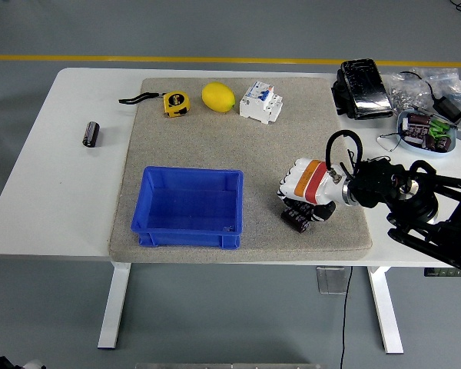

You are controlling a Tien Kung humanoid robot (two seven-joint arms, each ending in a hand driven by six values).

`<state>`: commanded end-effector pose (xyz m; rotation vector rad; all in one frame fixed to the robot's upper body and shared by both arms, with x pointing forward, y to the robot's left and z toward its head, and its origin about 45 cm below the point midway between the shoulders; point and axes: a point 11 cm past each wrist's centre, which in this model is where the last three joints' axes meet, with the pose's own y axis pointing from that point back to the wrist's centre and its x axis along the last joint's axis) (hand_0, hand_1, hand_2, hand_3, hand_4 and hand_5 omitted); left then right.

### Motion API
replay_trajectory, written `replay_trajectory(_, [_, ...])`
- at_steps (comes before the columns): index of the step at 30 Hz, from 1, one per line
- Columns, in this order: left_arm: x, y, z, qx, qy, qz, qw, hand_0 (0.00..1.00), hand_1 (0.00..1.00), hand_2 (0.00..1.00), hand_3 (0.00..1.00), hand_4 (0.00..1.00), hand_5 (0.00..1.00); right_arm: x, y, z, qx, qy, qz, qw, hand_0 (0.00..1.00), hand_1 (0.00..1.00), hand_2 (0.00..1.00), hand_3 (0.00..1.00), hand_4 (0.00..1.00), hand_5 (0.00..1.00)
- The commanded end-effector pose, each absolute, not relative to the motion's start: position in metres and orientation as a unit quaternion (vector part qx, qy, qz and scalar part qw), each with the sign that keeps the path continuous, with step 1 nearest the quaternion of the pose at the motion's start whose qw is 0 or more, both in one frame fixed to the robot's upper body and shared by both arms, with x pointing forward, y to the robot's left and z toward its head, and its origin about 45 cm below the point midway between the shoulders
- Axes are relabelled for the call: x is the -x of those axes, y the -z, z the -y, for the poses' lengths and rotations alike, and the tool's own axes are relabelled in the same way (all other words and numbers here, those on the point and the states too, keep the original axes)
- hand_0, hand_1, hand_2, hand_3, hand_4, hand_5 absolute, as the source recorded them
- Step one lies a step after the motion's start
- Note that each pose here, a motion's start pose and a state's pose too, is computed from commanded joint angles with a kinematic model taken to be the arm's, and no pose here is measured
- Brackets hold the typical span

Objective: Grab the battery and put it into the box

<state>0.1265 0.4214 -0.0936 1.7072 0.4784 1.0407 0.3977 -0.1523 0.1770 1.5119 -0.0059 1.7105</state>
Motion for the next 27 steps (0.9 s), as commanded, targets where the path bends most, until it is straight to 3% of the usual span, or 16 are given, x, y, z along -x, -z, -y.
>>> replay_trajectory(18, [-0.128, 0.093, -0.423, -0.712, -0.433, -0.197, 0.517, 0.745, 0.729, 0.795, 0.628, 0.626, 0.518, -0.405, -0.209, 0.142, -0.605, -0.691, 0.054, 0.391, 0.515, 0.481, 0.505, 0.492, 0.664, 0.041])
replay_trajectory(27, [-0.126, 0.093, -0.423, -0.713, -0.432, -0.198, 0.516, 0.744, 0.730, 0.794, 0.628, 0.626, 0.519, -0.386, -0.267, 0.086, -0.637, -0.703, 0.119, 0.292, 0.522, 0.493, 0.525, 0.513, 0.682, 0.053])
